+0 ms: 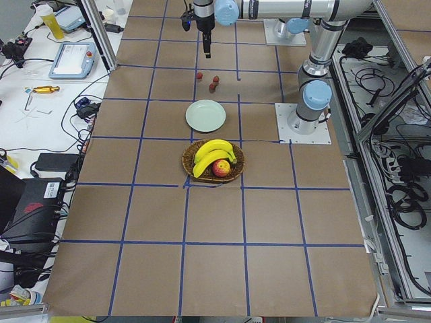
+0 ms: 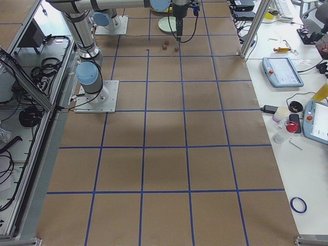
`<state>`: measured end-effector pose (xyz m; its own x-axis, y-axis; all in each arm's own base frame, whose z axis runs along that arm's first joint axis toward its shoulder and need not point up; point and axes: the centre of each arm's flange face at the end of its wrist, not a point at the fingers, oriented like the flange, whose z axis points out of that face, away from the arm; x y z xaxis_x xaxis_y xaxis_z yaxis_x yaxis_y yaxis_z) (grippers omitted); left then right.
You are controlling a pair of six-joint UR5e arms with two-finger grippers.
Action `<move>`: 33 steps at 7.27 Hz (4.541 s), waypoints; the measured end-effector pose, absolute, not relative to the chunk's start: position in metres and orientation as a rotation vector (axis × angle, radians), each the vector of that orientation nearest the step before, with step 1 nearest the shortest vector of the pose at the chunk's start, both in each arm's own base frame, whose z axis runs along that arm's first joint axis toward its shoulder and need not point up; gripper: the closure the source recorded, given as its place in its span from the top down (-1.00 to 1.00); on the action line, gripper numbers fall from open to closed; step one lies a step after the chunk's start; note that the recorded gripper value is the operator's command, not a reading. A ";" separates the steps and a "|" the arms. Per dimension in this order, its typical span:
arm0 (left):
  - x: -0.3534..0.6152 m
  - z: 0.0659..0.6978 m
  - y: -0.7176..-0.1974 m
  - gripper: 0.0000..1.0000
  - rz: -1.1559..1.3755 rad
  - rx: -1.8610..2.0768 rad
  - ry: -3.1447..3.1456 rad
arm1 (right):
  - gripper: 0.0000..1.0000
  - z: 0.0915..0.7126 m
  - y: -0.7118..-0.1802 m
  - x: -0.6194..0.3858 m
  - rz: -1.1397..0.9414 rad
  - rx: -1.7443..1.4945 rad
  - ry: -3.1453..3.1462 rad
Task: Collect all strawberries into plate
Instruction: 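Reach the left gripper to the strawberries and grasp one, then carry the strawberry over the plate and release it onto it, then return the left gripper and grasp a second strawberry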
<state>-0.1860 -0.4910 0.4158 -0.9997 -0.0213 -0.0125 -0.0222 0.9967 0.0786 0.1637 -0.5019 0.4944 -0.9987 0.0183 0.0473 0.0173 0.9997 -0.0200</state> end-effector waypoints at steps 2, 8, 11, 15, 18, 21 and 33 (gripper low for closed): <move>-0.206 0.329 -0.478 1.00 0.072 -0.076 3.128 | 1.00 0.493 -0.501 0.165 0.024 -0.027 -3.097; -0.231 0.198 -0.485 0.50 0.070 -0.166 3.115 | 1.00 0.492 -0.500 0.165 0.013 -0.027 -3.098; -0.233 0.181 -0.480 -0.19 0.107 -0.141 3.086 | 1.00 0.493 -0.500 0.165 0.014 -0.027 -3.097; -0.234 0.175 -0.479 -0.57 0.133 -0.134 3.084 | 1.00 0.493 -0.501 0.165 0.015 -0.027 -3.097; -0.190 0.227 -0.505 -0.53 0.198 -0.027 3.045 | 1.00 0.493 -0.501 0.165 0.018 -0.027 -3.097; -0.095 0.227 -0.514 0.99 0.319 0.015 2.983 | 1.00 0.492 -0.502 0.166 0.014 -0.023 -3.097; -0.290 0.180 -0.454 -0.77 0.107 -0.112 3.103 | 1.00 0.490 -0.503 0.167 0.005 -0.022 -3.097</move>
